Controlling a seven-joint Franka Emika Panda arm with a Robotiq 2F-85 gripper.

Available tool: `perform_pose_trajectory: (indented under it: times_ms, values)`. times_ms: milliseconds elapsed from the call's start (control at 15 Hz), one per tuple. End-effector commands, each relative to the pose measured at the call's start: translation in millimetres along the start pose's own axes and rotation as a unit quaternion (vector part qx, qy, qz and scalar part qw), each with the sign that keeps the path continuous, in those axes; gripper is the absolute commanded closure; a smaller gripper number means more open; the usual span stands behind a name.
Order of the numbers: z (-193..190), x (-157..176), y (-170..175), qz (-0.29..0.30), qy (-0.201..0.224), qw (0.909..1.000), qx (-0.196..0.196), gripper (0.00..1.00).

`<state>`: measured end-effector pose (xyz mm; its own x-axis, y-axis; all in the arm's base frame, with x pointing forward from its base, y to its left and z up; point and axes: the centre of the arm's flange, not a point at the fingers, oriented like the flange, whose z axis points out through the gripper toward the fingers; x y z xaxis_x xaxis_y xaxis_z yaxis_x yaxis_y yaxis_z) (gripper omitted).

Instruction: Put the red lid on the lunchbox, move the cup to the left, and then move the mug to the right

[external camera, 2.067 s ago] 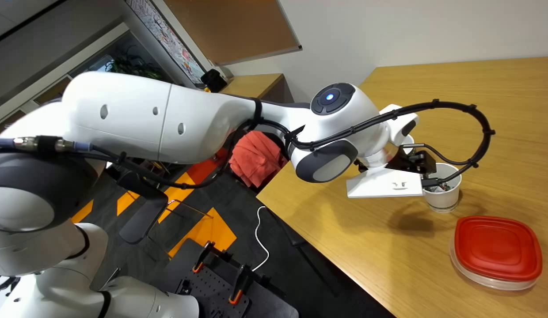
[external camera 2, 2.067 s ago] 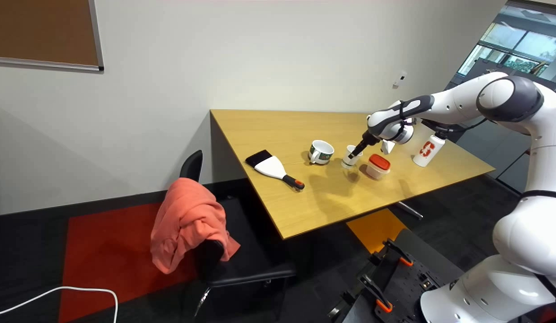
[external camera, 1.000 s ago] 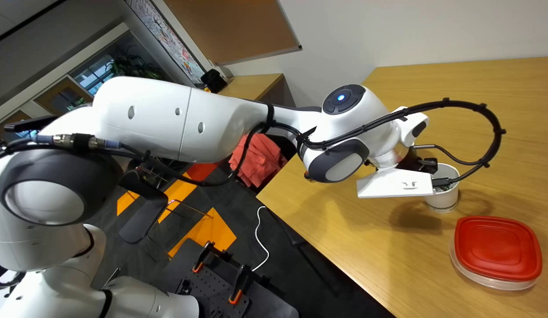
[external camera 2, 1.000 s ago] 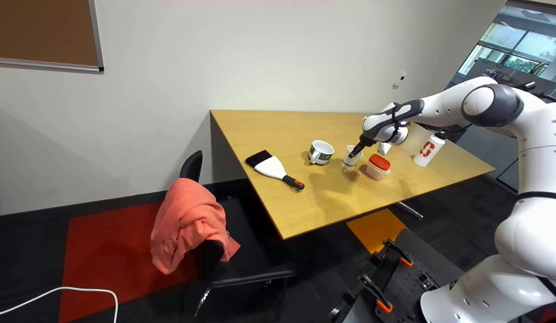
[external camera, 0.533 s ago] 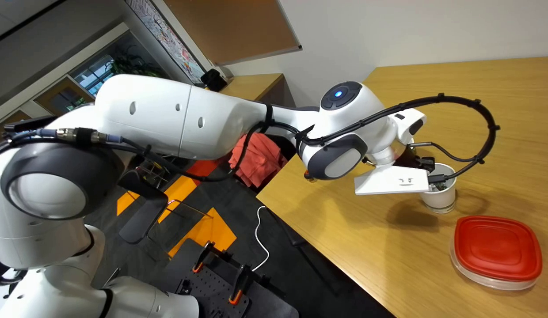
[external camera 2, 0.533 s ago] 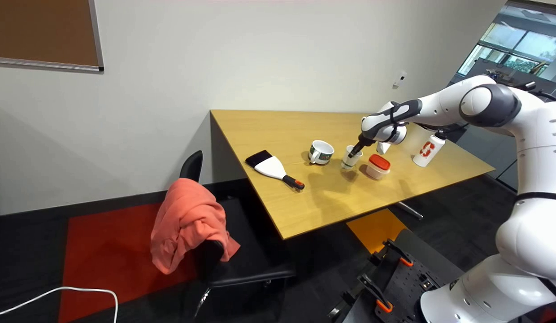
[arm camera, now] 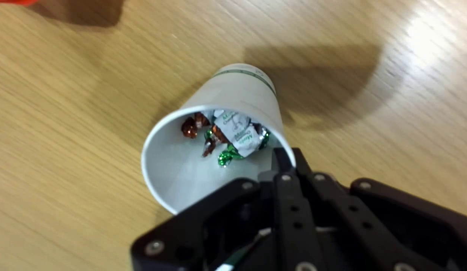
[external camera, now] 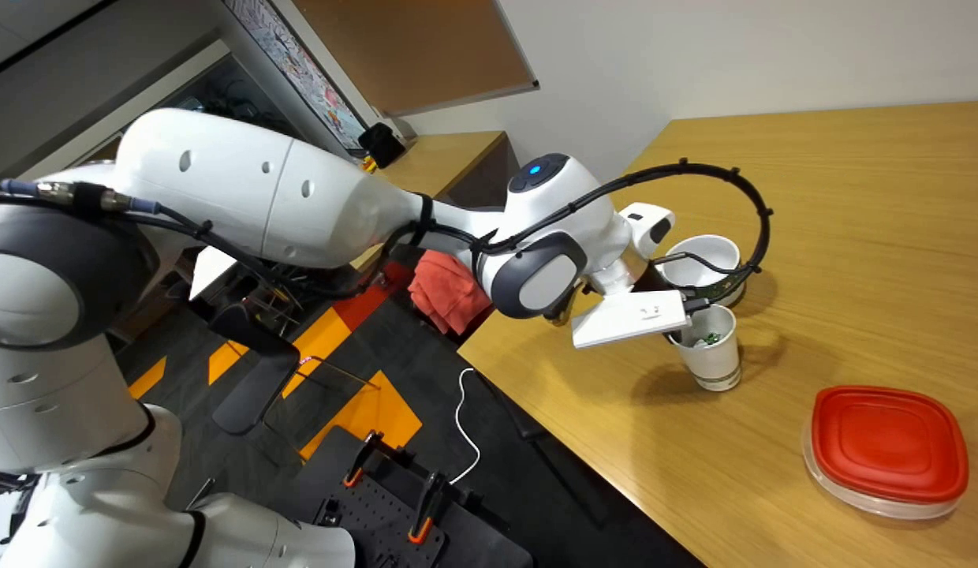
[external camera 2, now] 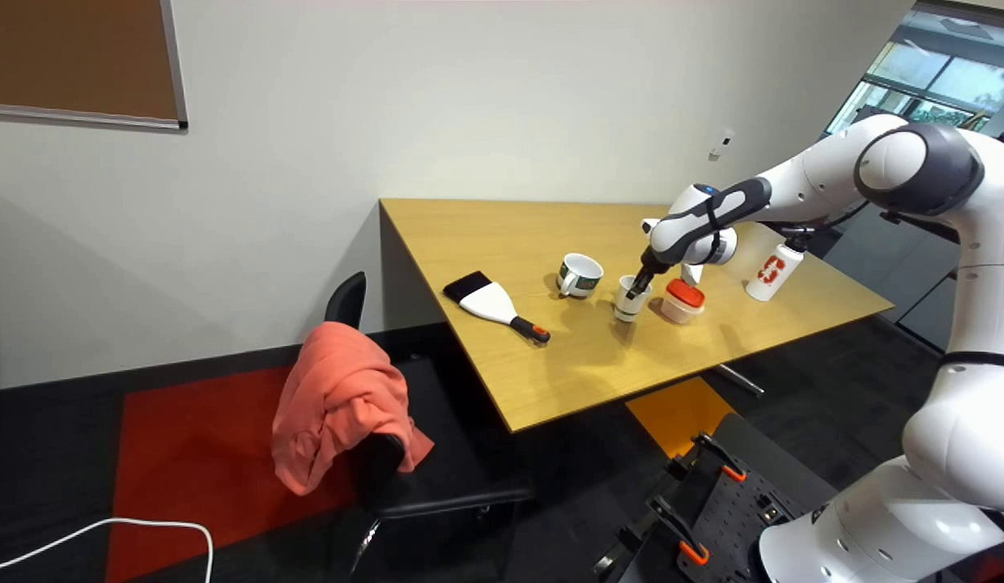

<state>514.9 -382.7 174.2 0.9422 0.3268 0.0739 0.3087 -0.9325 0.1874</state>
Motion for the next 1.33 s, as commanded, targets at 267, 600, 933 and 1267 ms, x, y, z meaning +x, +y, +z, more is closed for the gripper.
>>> perform_pose_trajectory:
  times_ms: [267,600,933,1267]
  values:
    - [-44.2,13.1,-102.3,-0.124,0.037,0.9916,0.004,0.99]
    - [-48.0,27.1,-135.6,-0.198,0.076,0.9773,0.007,0.99]
    - [-45.4,35.6,-147.8,-0.246,0.11,0.9628,0.016,0.99]
    - [-42.9,35.7,-147.6,-0.276,0.124,0.9528,0.026,0.99]
